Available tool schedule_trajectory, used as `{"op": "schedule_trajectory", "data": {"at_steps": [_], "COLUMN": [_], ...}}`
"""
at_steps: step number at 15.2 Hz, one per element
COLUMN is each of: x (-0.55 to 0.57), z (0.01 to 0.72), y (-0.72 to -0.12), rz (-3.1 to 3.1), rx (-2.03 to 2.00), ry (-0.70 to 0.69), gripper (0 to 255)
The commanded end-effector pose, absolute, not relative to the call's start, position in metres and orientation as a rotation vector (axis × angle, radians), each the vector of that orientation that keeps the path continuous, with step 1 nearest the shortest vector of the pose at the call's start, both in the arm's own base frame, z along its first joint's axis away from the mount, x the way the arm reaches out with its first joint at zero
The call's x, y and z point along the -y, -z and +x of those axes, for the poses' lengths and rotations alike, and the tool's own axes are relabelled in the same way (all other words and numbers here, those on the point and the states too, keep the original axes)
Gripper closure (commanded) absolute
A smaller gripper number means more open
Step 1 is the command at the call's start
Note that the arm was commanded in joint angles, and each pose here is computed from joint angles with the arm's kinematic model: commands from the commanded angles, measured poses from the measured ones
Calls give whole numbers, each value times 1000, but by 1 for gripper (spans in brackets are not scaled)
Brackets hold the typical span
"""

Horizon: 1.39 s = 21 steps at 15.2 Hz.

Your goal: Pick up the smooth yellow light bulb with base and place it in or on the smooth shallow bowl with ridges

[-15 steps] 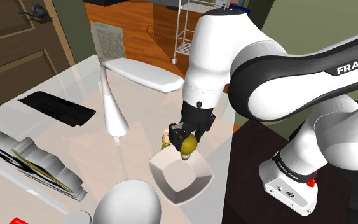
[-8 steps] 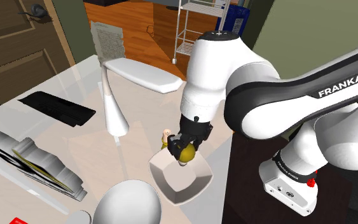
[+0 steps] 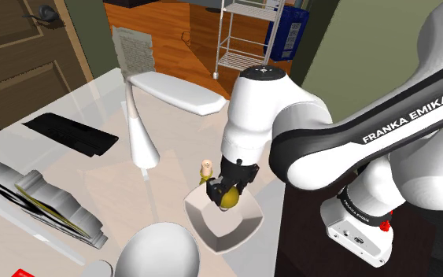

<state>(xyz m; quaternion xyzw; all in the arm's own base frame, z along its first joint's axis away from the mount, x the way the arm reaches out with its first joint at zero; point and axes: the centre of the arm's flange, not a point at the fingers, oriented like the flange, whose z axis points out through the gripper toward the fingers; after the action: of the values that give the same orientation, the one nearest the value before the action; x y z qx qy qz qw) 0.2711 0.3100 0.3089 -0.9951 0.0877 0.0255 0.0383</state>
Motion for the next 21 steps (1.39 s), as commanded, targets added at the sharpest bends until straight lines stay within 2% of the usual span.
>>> {"op": "schedule_trajectory", "data": {"at_steps": [1,9,10,15,19,21], "x": [-310,-310,-310,-310,-306,-306], "z": [271,271,271,271,273,273], "y": [-295,-295,-295,-295,-345,-345], "rz": [-3051,-3051,-3051,-3051,-3051,-3051], "rx": [-269,-269,-269,-269,-269,-269], "ry": [-77,-77,-77,-77,-77,-77], "gripper": [255,255,0,0,0,0]}}
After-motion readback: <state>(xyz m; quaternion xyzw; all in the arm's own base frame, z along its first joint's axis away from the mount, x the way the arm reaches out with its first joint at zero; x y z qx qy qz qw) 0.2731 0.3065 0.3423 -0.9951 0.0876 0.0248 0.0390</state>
